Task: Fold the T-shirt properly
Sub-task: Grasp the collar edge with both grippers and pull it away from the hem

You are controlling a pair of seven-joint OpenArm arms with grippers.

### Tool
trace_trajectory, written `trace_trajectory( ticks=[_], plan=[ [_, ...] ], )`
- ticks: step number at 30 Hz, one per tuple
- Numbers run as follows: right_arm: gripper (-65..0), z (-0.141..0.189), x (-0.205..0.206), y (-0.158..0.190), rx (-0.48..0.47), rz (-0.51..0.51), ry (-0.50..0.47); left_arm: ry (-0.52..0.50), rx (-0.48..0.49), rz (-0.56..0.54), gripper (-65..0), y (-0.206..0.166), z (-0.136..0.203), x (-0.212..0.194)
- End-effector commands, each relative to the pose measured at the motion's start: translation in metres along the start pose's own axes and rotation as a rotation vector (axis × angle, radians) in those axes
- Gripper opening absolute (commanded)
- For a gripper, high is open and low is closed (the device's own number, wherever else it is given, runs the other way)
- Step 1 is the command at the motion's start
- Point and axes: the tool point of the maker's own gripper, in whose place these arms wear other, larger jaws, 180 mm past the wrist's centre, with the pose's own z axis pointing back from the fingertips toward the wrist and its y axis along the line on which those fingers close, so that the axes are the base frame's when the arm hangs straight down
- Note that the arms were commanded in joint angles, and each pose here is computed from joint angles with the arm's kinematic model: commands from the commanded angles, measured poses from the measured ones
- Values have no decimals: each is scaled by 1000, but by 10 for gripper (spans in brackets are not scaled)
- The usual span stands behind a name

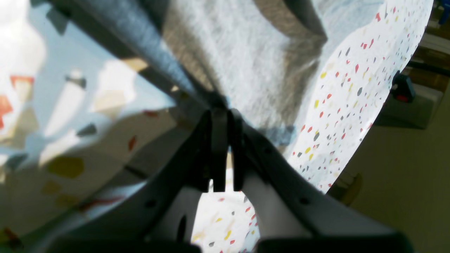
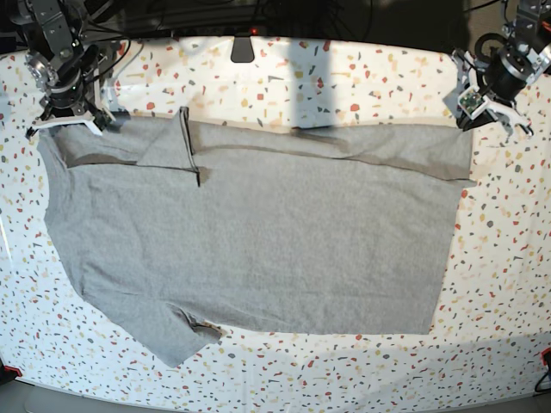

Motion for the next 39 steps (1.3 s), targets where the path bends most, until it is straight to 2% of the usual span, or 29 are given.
trace_trajectory(
  ticks=[1, 4, 9, 12, 19, 22, 23, 25, 26, 28, 31, 35, 39],
  plan=[
    [-650, 4, -3, -18, -52, 11, -3, -21, 46, -7, -650, 17, 10, 4],
    [-650, 15, -15, -20, -59, 5, -13, -19, 90, 22, -650, 28, 32, 3],
    [-650, 35, -35, -8, 4, -64, -17, 8, 111, 7, -650, 33, 58, -3],
    [-650, 43, -45, 8, 48, -68, -22, 35, 96, 9, -650, 27, 66, -11],
    [-650, 52, -59, 23, 72, -91, 7, 73, 49, 21, -650, 8, 77, -23],
    [-650, 52, -64, 24, 81, -87, 31, 137, 49, 23, -650, 8, 78, -34],
    [-627, 52, -65, 25, 82, -87, 40, 171, 49, 23, -613, 8, 79, -40],
    [-517, 52, -68, 25, 81, -87, 54, 234, 48, 25, -442, 7, 81, -51],
    [-470, 52, -68, 25, 82, -86, 58, 265, 48, 25, -390, 7, 82, -57],
    [-419, 53, -67, 24, 80, -86, 53, 324, 47, 27, -379, 7, 85, -67],
    [-416, 55, -60, 21, 74, -87, 34, 368, 46, 28, -379, 6, 88, -74],
    [-416, 61, -39, 14, 57, -90, -24, 350, 48, 26, -379, 7, 87, -71],
    [-416, 72, -11, 2, 27, -98, -107, 281, 73, 46, -379, 15, 81, -55]
  ],
)
